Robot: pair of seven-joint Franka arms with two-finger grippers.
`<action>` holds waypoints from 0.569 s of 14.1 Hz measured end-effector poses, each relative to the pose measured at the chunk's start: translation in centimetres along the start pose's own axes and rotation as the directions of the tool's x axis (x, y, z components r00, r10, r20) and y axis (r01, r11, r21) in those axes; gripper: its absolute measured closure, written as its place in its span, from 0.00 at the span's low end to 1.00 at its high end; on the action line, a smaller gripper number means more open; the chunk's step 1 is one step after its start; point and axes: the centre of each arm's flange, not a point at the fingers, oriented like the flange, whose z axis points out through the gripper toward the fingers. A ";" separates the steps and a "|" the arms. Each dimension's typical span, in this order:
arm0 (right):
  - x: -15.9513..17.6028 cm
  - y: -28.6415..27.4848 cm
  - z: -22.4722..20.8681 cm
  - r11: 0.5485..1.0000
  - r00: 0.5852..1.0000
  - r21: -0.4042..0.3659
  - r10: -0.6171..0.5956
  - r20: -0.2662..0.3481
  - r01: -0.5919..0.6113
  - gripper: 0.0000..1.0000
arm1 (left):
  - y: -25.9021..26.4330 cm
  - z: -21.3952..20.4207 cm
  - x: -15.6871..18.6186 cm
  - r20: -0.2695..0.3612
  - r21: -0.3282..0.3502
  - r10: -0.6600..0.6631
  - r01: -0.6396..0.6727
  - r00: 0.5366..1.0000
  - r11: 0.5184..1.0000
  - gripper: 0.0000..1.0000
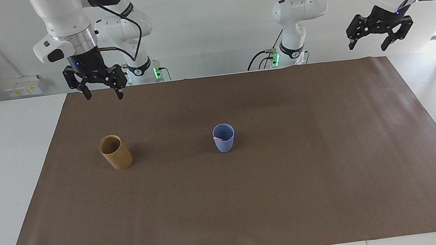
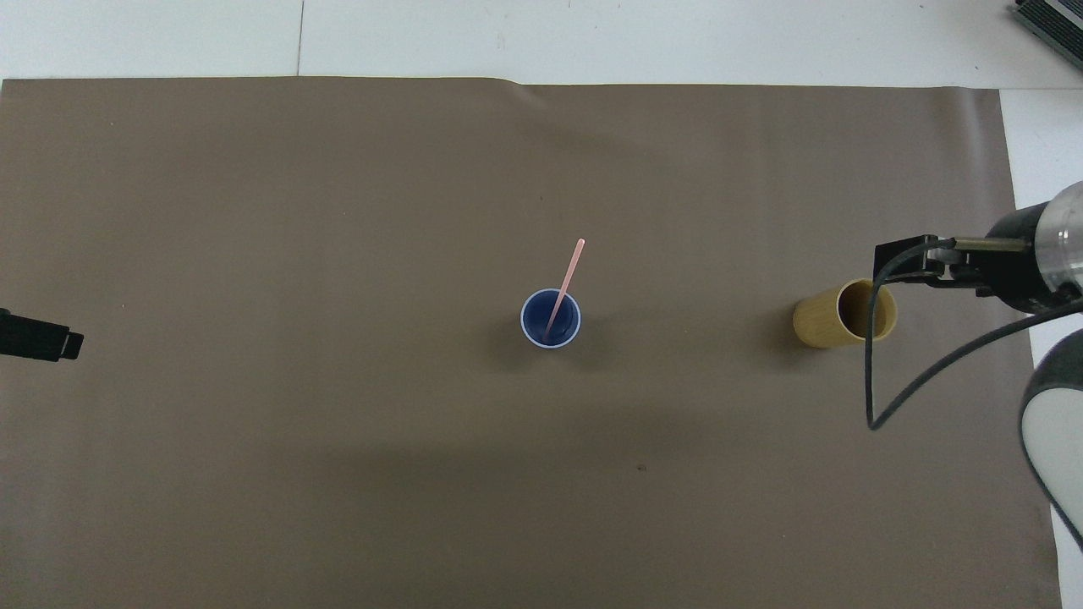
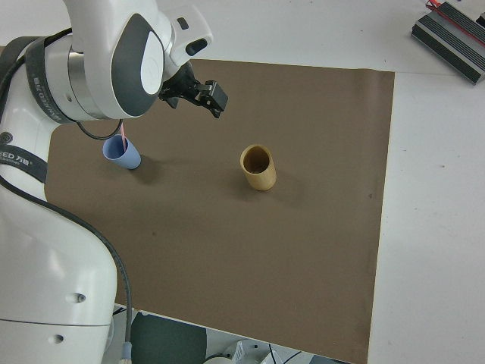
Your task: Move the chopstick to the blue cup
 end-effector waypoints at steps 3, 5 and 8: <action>2.2 1.5 -0.3 0.999 0.999 -0.007 0.032 0.036 -0.032 0.00 | 0.0 0.0 0.0 0.000 0.000 0.000 0.000 1.000 1.000 0.00; 2.8 1.8 -0.4 0.999 0.998 -0.009 0.038 0.050 -0.038 0.00 | 0.0 0.0 0.0 0.000 0.000 0.000 0.000 1.000 1.000 0.00; 2.0 2.6 -0.5 0.999 0.995 -0.021 0.051 0.089 -0.049 0.00 | 0.0 0.0 0.0 0.000 0.000 0.000 0.000 1.000 1.000 0.00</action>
